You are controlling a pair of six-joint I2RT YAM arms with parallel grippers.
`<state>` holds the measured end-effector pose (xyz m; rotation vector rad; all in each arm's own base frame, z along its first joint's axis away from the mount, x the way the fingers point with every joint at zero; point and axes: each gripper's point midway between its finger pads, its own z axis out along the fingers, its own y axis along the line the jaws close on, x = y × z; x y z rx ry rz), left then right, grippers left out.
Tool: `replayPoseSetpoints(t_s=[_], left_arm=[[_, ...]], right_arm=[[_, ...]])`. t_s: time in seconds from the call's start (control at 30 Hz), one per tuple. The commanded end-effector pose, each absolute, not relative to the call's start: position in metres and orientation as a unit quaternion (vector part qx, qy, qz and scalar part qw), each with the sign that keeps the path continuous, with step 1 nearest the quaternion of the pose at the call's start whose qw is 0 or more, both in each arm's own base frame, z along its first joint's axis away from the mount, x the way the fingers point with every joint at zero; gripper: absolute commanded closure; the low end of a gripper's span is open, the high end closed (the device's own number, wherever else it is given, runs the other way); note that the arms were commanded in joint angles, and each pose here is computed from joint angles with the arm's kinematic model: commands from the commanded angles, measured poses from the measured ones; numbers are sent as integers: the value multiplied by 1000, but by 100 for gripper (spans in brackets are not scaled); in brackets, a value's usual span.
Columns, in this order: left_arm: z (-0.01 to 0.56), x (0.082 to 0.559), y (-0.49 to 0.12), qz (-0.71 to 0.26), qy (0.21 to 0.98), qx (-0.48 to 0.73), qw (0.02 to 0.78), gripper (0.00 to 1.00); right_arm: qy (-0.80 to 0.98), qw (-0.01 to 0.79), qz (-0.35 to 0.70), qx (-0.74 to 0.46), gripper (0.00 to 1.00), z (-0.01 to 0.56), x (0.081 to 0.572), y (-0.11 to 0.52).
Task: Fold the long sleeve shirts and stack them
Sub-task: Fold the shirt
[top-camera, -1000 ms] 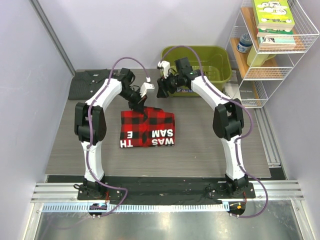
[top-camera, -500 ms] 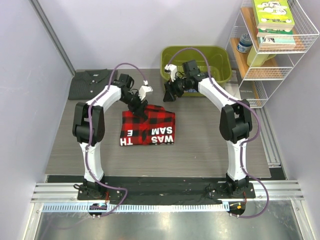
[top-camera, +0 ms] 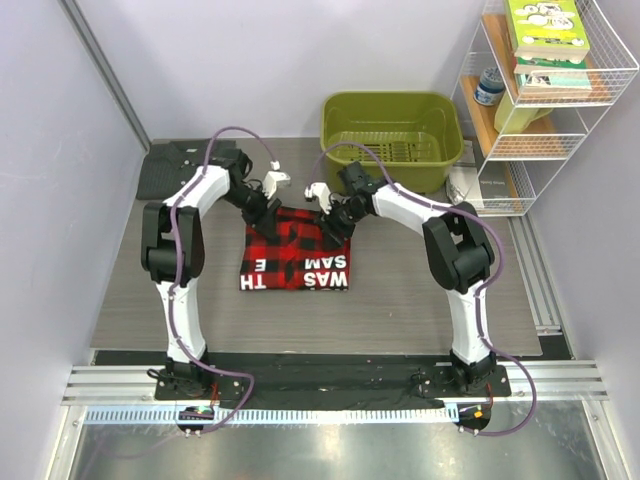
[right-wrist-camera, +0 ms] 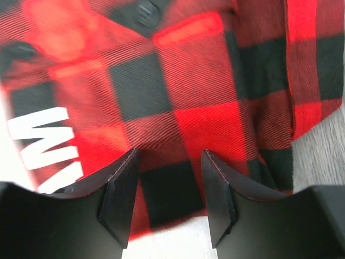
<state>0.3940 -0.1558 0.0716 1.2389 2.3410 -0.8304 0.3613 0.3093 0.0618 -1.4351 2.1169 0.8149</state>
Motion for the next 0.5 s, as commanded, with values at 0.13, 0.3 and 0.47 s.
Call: replayPoseSetpoints(t_s=[0.13,0.3,0.47], left_arm=[[61,319,-149,-343,815,457,93,60],[72,269,-146,-374,796,470,74,66],[88,257,-144,-365,783,492,111,59]], right_arm=[[750,205,279,-564,48,41,331,300],[736,156,317,-578,48,46,251,302],[735,167,354,-553,48,87,225,310]])
